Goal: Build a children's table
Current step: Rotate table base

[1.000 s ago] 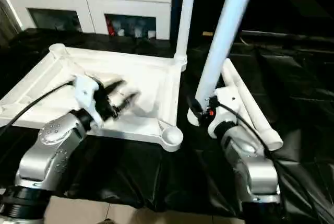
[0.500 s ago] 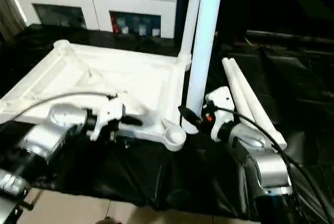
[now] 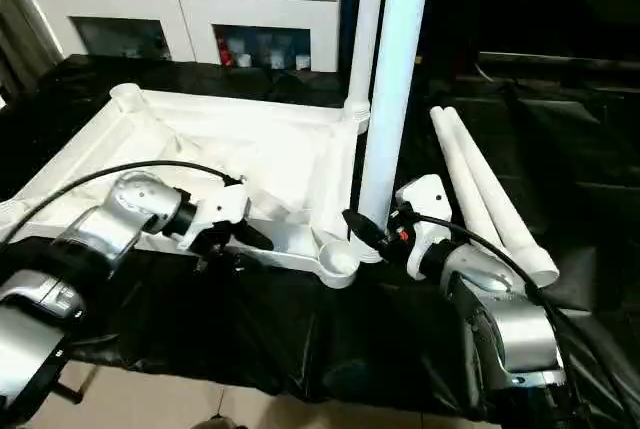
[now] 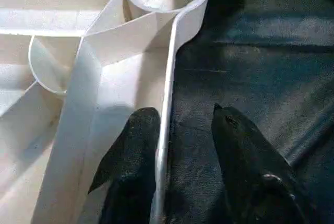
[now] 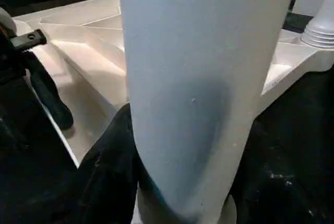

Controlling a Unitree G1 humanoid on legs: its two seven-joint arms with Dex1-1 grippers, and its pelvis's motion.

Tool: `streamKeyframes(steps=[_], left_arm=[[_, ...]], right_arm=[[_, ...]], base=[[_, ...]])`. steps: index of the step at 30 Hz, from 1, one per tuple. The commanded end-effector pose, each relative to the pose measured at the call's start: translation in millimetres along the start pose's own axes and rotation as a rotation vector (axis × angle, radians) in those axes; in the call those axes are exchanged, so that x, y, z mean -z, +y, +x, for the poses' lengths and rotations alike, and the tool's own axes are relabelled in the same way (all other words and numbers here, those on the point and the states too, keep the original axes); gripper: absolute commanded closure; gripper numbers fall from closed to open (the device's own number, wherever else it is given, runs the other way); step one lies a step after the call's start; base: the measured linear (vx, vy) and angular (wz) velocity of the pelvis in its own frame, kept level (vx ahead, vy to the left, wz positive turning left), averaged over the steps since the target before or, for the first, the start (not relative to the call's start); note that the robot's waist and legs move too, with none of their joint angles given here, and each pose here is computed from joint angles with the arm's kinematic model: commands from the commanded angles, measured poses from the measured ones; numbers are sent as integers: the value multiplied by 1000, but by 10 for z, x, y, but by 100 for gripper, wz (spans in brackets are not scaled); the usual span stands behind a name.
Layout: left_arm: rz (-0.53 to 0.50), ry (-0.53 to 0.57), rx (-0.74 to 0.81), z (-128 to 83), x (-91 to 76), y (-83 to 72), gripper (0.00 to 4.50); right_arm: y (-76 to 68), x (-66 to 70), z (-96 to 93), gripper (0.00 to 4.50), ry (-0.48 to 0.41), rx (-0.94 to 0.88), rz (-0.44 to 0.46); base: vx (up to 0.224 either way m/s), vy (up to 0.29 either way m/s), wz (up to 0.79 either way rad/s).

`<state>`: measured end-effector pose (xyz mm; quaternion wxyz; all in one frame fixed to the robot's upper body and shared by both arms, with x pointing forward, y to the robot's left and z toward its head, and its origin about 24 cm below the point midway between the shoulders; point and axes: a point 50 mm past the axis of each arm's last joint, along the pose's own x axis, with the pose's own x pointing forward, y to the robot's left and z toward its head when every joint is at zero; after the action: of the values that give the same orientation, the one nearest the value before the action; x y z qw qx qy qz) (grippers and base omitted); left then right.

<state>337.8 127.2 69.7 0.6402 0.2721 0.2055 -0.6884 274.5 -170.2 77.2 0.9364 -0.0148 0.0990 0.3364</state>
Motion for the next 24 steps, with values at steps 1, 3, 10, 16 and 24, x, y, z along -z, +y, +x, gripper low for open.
streamKeyframes(steps=[1,3,10,16,24], left_arm=[[16,28,-10,-20,-6,35,302],[16,31,-22,-11,2,47,327],[19,53,-35,1,41,65,377],[-98,-86,-67,-6,-21,111,423],[-276,-104,-199,74,148,25,443]], right_arm=[[37,-35,-5,259,-20,-5,-31],[48,-40,-7,259,-22,-9,-29],[53,-38,-12,259,-18,-17,-40],[65,-63,-23,259,-25,-20,-45],[4,-125,84,259,-52,20,6]], base=[[0,0,0],[0,0,0],[0,0,0],[0,0,0],[0,0,0]])
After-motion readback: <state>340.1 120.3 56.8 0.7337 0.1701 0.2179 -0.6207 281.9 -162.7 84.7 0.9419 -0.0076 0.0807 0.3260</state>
